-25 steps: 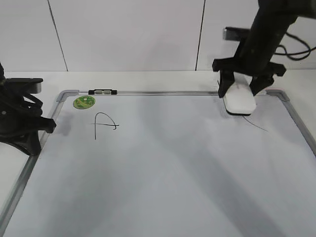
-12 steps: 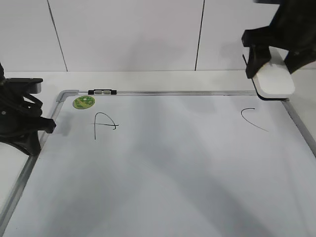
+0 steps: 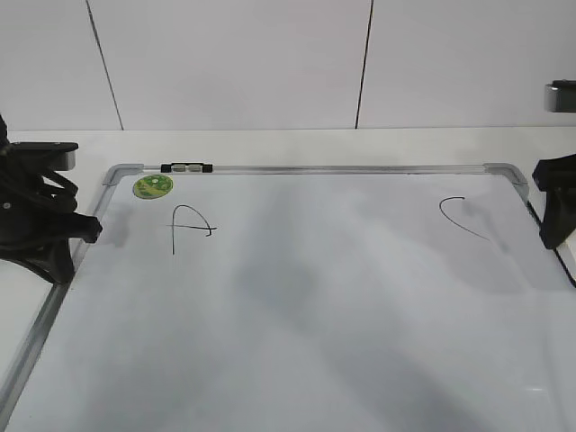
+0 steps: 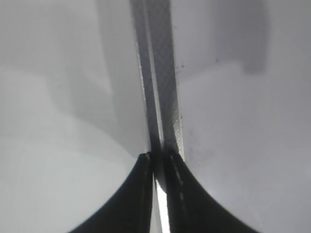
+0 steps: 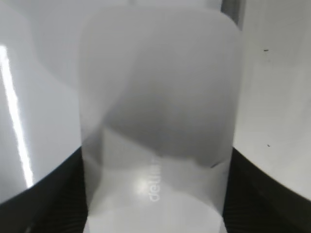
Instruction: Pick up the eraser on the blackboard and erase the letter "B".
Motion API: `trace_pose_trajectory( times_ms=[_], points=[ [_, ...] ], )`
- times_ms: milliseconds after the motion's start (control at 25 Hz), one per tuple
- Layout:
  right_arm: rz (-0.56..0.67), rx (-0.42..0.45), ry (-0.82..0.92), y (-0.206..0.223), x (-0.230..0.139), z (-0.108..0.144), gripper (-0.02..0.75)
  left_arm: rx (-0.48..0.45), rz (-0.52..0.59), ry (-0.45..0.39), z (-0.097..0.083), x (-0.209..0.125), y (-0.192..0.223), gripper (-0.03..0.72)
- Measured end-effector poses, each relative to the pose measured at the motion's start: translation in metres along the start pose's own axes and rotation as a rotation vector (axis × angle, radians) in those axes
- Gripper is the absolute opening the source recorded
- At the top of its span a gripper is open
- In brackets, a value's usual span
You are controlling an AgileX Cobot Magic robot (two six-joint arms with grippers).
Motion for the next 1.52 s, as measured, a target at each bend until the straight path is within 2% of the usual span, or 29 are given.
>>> trace_pose_trajectory(
  times_ms=[240, 480, 960, 1520],
  points=[
    [-0.071, 0.023, 0.018, 0.009, 0.012, -0.026, 0.537, -0.003, 0.000, 0.004, 0.000, 0.000, 0.000, 0.041],
    [-0.037, 0.089, -0.033, 0.032, 0.019, -0.021, 0.537, -0.004, 0.000, 0.003, -0.001, 0.000, 0.000, 0.042],
    [0.028, 0.091, -0.037, 0.067, 0.023, -0.023, 0.537, -0.005, 0.000, 0.001, -0.001, 0.000, 0.000, 0.041],
    [0.013, 0.083, -0.041, 0.068, 0.026, -0.024, 0.537, -0.005, 0.000, 0.001, -0.001, 0.000, 0.000, 0.041]
  ],
)
Point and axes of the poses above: a point on each arm's last joint axis where the gripper is mounted, y pointing out along that axis toward the gripper, z along the wrist's bending axis when the last joint is at zero, x = y × z, the point moved 9 cm from there along y, pointing out along that axis toward the gripper, and after that the axes turned 2 degrees about y, right-handed, at the moved point
